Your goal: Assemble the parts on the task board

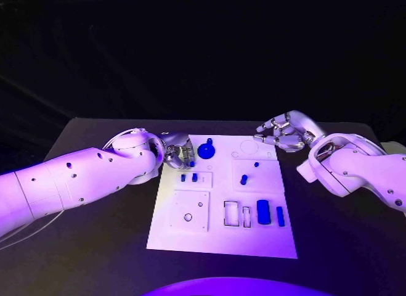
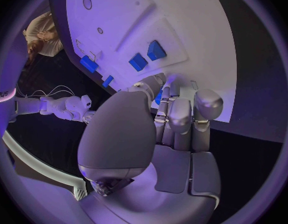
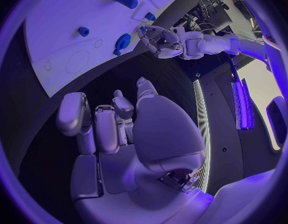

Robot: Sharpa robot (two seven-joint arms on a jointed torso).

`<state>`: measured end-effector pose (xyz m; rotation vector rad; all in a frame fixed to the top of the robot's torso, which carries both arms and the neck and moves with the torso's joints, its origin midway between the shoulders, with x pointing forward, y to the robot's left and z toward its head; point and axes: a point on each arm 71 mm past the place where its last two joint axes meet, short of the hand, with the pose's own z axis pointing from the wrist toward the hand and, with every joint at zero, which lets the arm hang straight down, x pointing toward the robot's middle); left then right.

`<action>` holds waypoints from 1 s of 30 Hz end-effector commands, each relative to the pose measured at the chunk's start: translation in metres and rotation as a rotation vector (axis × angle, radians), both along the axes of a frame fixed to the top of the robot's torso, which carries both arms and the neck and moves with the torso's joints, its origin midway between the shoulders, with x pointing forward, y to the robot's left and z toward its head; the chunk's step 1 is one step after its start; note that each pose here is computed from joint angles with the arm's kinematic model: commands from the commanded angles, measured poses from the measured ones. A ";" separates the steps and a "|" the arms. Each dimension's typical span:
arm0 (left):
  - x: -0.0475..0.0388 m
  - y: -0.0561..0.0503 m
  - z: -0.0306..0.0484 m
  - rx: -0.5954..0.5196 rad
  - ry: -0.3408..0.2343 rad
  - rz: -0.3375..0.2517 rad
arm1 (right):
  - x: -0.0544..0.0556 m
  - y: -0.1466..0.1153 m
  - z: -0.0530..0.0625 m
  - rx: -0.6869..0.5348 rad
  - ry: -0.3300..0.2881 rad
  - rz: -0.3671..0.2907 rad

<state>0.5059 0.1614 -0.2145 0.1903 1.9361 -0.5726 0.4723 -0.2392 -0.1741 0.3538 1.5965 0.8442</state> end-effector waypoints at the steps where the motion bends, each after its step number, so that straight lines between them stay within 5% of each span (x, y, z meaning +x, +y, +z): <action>1: -0.0005 -0.001 -0.0013 0.016 0.012 0.001 | 0.000 0.001 0.000 -0.004 -0.004 0.009; 20: -0.0001 0.006 0.0002 0.004 -0.003 0.015 | 0.000 -0.001 -0.002 -0.032 0.015 0.020; 30: -0.0032 0.029 0.0137 -0.215 -0.008 0.085 | -0.001 0.002 -0.010 -0.333 0.002 0.147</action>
